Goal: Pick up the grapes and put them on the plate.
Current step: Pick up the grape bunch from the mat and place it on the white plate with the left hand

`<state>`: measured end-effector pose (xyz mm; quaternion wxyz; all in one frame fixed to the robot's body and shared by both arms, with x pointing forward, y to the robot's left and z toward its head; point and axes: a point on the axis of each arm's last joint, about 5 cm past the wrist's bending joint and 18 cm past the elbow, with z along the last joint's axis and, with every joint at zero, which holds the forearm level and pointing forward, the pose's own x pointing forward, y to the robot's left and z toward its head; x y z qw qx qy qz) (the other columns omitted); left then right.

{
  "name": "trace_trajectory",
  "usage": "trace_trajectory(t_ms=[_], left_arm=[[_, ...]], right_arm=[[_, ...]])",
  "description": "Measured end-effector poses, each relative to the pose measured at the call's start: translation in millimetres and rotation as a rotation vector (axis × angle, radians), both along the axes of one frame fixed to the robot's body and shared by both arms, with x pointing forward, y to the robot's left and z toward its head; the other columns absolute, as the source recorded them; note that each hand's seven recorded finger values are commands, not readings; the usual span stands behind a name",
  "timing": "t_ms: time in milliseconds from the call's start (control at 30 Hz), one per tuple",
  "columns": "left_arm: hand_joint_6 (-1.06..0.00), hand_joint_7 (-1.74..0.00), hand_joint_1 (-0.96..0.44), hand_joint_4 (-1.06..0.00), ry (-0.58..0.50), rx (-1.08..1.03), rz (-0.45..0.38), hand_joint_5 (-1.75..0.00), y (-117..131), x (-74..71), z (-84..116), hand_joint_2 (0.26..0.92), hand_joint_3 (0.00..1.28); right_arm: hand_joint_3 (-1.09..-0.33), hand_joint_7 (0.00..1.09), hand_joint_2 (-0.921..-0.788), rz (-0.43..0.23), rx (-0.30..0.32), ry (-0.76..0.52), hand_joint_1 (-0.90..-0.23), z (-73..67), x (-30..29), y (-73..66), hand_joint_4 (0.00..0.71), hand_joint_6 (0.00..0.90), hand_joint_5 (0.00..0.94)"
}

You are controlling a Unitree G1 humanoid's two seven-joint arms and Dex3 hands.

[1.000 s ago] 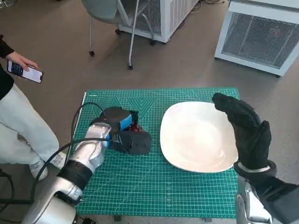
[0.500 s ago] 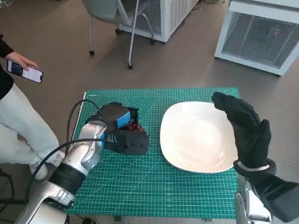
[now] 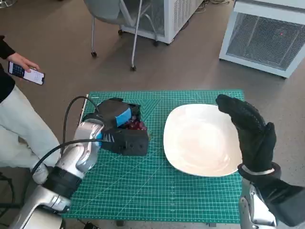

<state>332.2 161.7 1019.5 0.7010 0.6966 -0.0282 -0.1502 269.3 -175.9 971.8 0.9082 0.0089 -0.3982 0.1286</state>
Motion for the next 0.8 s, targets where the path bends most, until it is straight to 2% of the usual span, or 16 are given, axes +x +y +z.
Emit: trace_trajectory(t_ms=[333, 467, 600, 667, 800], left_arm=[[-0.66, -0.98, 0.00, -0.64, -0.067, -0.006, -0.045, -1.37, -4.2, -9.1, 13.5, 0.920, 0.09], [-0.59, -1.16, 0.00, -0.58, -0.087, -0.007, -0.059, -1.33, -5.4, -11.9, 16.7, 0.921, 0.14], [-0.48, -1.33, 0.00, -0.48, -0.105, -0.013, -0.073, -1.39, -5.8, -14.4, 19.7, 0.911, 0.24], [-0.50, -1.28, 0.00, -0.48, -0.113, -0.014, -0.079, -1.43, -5.8, -15.0, 21.2, 0.899, 0.26], [-0.58, -1.08, 0.01, -0.53, -0.124, -0.011, -0.084, -1.47, -5.6, -15.4, 23.0, 0.911, 0.19]], right_arm=[[-0.599, 0.60, -0.921, 0.001, 0.004, -0.001, -0.528, -0.6, 0.2, 0.8, 0.389, 0.046, 0.004], [-0.600, 0.60, -0.921, 0.001, 0.005, -0.002, -0.528, -0.7, 0.2, 1.0, 0.389, 0.046, 0.003], [-0.601, 0.60, -0.921, 0.001, 0.006, -0.004, -0.528, -0.6, 0.3, 1.2, 0.389, 0.045, 0.003], [-0.602, 0.60, -0.921, 0.001, 0.006, -0.005, -0.528, -0.5, 0.4, 1.2, 0.389, 0.045, 0.003], [-0.602, 0.60, -0.921, 0.001, 0.006, -0.007, -0.524, 0.0, 0.6, 1.3, 0.389, 0.044, 0.003]])
